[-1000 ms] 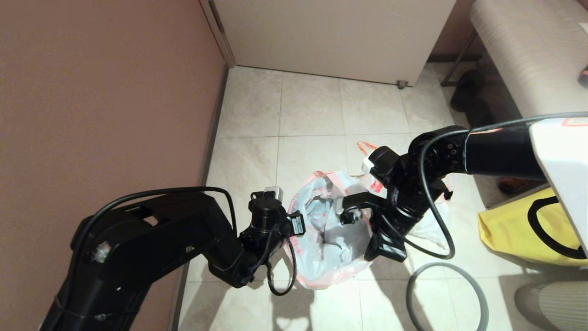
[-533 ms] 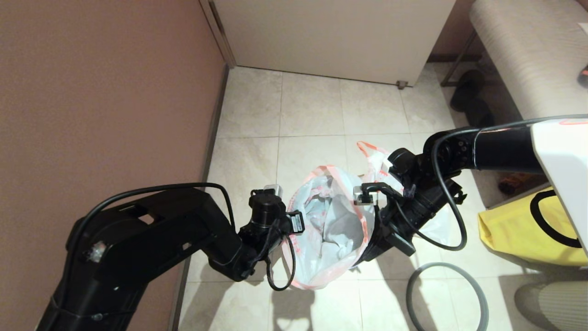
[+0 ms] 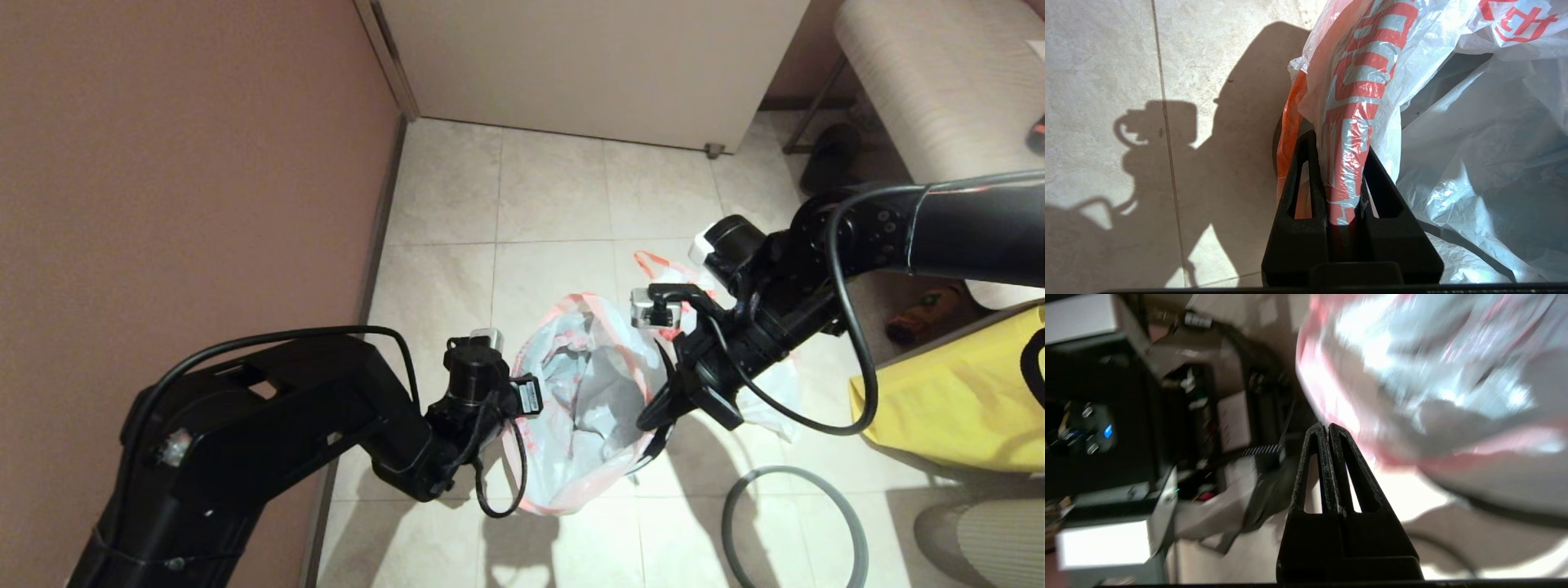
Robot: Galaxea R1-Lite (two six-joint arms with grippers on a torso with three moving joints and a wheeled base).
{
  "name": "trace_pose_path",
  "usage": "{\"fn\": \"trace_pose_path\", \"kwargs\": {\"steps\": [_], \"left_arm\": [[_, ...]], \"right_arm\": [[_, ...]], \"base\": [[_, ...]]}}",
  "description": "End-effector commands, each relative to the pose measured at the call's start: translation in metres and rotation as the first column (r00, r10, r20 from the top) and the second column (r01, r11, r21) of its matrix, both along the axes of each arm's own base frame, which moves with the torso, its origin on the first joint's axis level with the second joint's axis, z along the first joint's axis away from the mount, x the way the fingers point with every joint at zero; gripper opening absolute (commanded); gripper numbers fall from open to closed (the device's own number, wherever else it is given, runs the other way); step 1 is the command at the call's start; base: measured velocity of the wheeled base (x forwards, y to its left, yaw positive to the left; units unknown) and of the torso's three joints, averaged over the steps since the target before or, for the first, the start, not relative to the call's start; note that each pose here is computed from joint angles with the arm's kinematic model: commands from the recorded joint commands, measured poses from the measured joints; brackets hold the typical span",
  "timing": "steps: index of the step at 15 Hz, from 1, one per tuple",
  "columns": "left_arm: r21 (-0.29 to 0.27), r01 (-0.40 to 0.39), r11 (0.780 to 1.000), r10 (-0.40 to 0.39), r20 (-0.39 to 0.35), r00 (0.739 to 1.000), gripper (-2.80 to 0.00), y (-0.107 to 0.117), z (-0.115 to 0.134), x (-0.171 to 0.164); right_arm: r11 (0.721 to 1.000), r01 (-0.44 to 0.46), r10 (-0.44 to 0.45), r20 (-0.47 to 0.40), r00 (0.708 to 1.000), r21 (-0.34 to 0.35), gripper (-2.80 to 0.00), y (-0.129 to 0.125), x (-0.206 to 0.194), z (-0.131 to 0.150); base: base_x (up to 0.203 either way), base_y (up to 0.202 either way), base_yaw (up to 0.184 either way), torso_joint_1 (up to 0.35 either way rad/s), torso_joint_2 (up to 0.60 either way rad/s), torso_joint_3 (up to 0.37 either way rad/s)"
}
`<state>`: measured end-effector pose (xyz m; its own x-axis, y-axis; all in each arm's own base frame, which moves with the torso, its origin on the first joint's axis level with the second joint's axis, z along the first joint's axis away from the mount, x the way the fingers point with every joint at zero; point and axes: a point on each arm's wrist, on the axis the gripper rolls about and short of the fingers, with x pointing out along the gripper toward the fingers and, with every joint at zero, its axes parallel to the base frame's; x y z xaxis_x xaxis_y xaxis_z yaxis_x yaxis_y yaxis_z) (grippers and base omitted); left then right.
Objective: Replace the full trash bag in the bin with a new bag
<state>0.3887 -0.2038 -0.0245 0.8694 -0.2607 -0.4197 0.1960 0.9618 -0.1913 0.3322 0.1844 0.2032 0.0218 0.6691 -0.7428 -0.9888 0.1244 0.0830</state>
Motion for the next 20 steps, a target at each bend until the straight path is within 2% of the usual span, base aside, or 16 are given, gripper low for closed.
{"fn": "trace_pose_path", "kwargs": {"steps": [1,2,3,4,5,6,7,8,9,11,12,13,16,18,20], "left_arm": [[0.005,0.006,1.000,-0.006,-0.010,1.000,-2.80,-0.002,-0.006,-0.002],[0.012,0.017,1.000,-0.017,-0.018,1.000,-2.80,-0.005,-0.007,-0.006],[0.018,0.026,1.000,-0.025,-0.025,0.999,-2.80,-0.008,-0.009,-0.010],[0.020,0.032,0.999,-0.032,-0.027,0.999,-2.80,-0.010,-0.010,-0.012],[0.022,0.032,0.999,-0.031,-0.027,0.999,-2.80,-0.011,-0.010,-0.012],[0.023,0.028,0.999,-0.027,-0.026,0.999,-2.80,-0.010,-0.010,-0.012],[0.023,0.029,0.999,-0.029,-0.026,0.999,-2.80,-0.011,-0.010,-0.012],[0.026,0.034,0.999,-0.033,-0.026,0.999,-2.80,-0.013,-0.010,-0.013],[0.028,0.035,0.999,-0.035,-0.028,0.999,-2.80,-0.013,-0.011,-0.014],[0.032,0.038,0.999,-0.037,-0.033,0.999,-2.80,-0.013,-0.012,-0.015],[0.031,0.038,0.999,-0.037,-0.030,0.999,-2.80,-0.013,-0.012,-0.015],[0.031,0.038,0.999,-0.037,-0.030,0.999,-2.80,-0.013,-0.012,-0.015],[0.037,0.040,0.998,-0.039,-0.030,0.999,-2.80,-0.013,-0.013,-0.015],[0.041,0.036,0.999,-0.035,-0.028,0.999,-2.80,-0.013,-0.013,-0.015],[0.041,0.036,0.999,-0.035,-0.028,0.999,-2.80,-0.013,-0.013,-0.014]], "right_arm": [[0.998,-0.034,0.029,0.088,0.996,0.056,-2.80,0.020,-0.003,0.009],[0.994,-0.012,-0.004,0.136,0.991,0.113,-2.80,0.037,0.005,0.007],[0.982,0.048,-0.078,0.162,0.984,0.181,-2.80,0.052,0.012,0.009],[0.952,0.132,-0.183,0.166,0.969,0.277,-2.80,0.068,0.018,0.016],[0.900,0.209,-0.297,0.184,0.937,0.383,-2.80,0.087,0.025,0.020],[0.854,0.289,-0.412,0.222,0.884,0.433,-2.80,0.103,0.036,0.009],[0.829,0.356,-0.498,0.281,0.820,0.431,-2.80,0.114,0.047,-0.011],[0.825,0.383,-0.540,0.382,0.750,0.415,-2.80,0.119,0.055,-0.024],[0.835,0.419,-0.548,0.478,0.686,0.356,-2.80,0.118,0.058,-0.032],[0.833,0.466,-0.551,0.524,0.649,0.297,-2.80,0.114,0.062,-0.039],[0.816,0.508,-0.566,0.560,0.606,0.275,-2.80,0.109,0.066,-0.039],[0.803,0.535,-0.576,0.575,0.581,0.263,-2.80,0.101,0.070,-0.038],[0.792,0.571,-0.572,0.588,0.573,0.214,-2.80,0.082,0.073,-0.029],[0.759,0.628,-0.582,0.609,0.539,0.170,-2.80,0.057,0.085,-0.029],[0.739,0.656,-0.593,0.610,0.525,0.153,-2.80,0.044,0.095,-0.037]], "base": [[0.000,0.000,0.000,0.000,0.00,0.000],[0.000,0.000,0.000,0.000,0.00,0.000],[0.000,0.000,0.000,0.000,0.00,0.000],[0.000,0.000,0.000,0.000,0.00,0.000],[0.000,0.000,0.000,0.000,0.00,0.000],[0.000,0.000,0.000,0.000,0.00,0.000],[0.000,0.000,0.000,0.000,0.00,0.000],[0.000,0.000,0.000,0.000,0.00,0.000],[0.000,0.000,0.000,0.000,0.00,0.000],[0.000,0.000,0.000,0.000,0.00,0.000],[0.000,0.000,0.000,0.000,0.00,0.000],[0.000,0.000,0.000,0.000,0.00,0.000],[0.000,0.000,0.000,0.000,0.00,0.000],[0.000,0.000,0.000,0.000,0.00,0.000],[0.000,0.000,0.000,0.000,0.00,0.000]]}}
